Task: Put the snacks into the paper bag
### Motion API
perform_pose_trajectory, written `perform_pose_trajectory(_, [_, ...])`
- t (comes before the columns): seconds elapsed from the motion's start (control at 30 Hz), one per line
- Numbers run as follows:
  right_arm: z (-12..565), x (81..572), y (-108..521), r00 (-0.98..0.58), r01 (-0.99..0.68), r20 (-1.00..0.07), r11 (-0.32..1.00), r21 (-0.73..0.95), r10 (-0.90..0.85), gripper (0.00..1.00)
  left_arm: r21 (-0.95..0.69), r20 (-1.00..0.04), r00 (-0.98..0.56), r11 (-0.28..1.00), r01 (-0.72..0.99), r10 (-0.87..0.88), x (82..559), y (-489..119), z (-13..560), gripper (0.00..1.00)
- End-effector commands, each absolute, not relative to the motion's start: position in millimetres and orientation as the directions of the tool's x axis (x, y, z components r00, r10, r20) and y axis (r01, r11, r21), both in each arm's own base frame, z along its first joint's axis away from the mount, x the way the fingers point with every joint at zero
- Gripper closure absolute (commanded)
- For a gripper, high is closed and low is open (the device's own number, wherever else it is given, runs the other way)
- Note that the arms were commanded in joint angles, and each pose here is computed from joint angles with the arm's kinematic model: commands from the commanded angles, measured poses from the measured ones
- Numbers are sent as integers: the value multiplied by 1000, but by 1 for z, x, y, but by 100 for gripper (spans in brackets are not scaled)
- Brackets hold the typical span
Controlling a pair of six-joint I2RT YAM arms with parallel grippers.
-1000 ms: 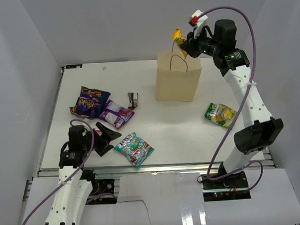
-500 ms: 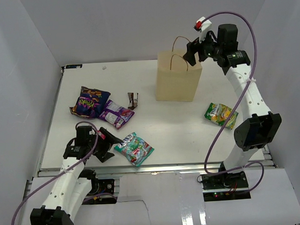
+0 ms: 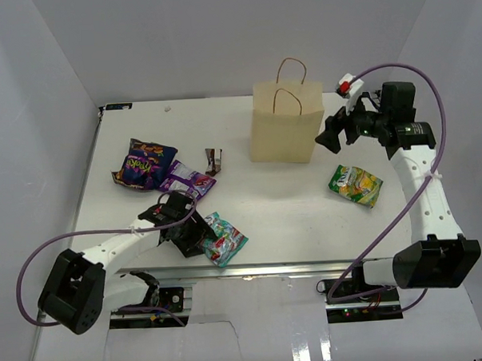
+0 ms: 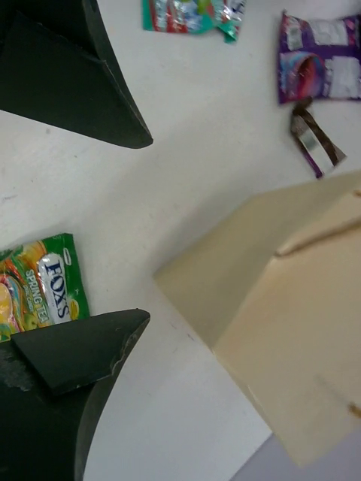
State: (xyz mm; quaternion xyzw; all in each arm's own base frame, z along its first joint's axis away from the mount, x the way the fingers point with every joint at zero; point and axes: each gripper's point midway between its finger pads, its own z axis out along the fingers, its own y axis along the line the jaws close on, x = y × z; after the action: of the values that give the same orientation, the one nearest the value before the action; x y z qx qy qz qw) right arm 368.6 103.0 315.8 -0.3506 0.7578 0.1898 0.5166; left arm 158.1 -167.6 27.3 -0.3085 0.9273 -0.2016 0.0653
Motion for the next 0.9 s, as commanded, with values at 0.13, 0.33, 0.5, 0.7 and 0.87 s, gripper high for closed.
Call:
perform_pose_trajectory(0.13, [260,254,134,-124,-953,-896,304,-13,-427,7,-453,-113,-772,724,-520,-626,198,-177,26,48])
perform_pose_trajectory(0.33, [201,189,149,-161,-987,-874,88,135,-459,20,-560,-171,-802,727,-398,-572,213,-191,44,83])
perform_pose_trajectory(0.5, [179,184,182,-332,-942,-798,218,255,-503,25,-694,-352,-812,712,-107,-465,231,-211,97,97])
perform_pose_trajectory(0.7, [188,208,239,-606,-782,-745,385,491,-281,14,-789,-497,-794,564,245,-350,226,-246,158,100])
perform_pose_trajectory(0.87, [197,233,272,-673,-715,-712,419,559,-200,5,-799,-518,-803,501,332,-295,218,-264,172,100])
